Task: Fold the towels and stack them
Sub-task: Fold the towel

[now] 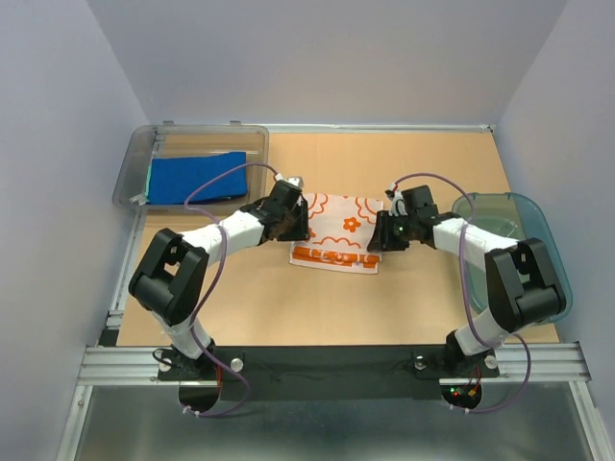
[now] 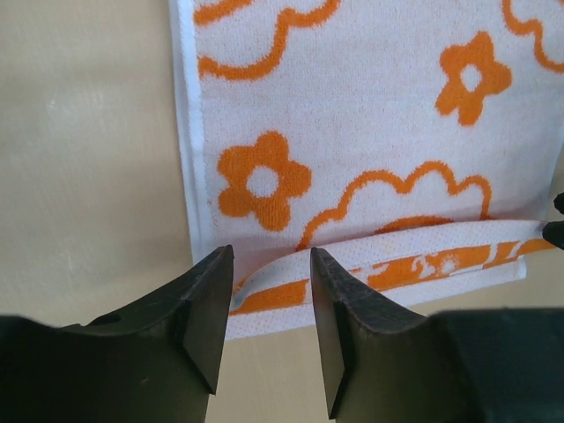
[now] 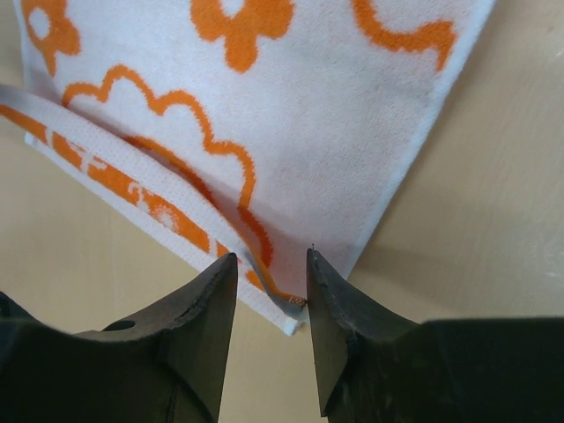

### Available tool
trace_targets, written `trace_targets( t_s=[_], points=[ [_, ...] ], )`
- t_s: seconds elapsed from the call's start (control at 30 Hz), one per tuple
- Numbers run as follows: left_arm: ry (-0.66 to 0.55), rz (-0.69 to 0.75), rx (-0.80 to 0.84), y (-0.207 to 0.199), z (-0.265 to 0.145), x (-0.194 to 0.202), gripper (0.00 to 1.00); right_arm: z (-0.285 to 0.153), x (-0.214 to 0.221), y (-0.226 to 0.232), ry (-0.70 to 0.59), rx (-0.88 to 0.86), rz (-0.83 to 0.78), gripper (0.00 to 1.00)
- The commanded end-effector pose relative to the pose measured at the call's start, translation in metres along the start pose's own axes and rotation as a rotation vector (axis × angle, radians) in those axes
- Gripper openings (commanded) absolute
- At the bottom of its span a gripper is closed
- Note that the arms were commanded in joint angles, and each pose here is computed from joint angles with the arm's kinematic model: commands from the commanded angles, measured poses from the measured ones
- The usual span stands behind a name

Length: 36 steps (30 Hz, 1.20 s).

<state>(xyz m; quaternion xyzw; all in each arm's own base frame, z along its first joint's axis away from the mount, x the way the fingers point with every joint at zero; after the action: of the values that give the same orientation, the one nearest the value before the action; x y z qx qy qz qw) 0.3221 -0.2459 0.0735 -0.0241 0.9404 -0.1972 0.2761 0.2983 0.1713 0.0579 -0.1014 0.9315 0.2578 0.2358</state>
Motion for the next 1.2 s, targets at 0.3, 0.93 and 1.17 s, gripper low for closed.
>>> trace_targets(
  t_s=[0.3,0.93,1.17],
  points=[
    [-0.002,-0.049,0.002,0.029,-0.042,0.061,0.49,-0.036,0.043,0.038,-0.036,-0.167,-0.037,0.42],
    [-0.04,-0.29,0.004,0.032,-0.031,0.071,0.52,-0.03,0.058,0.006,-0.105,0.058,0.352,0.46],
    [-0.037,-0.339,0.018,0.03,-0.022,0.073,0.5,-0.017,0.065,0.008,-0.092,0.013,0.394,0.46]
  ],
)
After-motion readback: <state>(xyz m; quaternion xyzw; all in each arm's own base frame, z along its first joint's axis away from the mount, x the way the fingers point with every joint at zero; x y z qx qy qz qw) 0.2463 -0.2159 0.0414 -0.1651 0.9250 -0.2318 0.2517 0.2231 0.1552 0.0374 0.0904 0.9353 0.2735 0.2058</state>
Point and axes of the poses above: each gripper's point midway between its finger pads, its own z axis out along the fingers, its own y axis along the line the jaws close on, x = y × z, the point moved 1 cm from there along -z, back along the fingers, and after that the axes turned 6 degrees about -z, right-handed, at the moved point
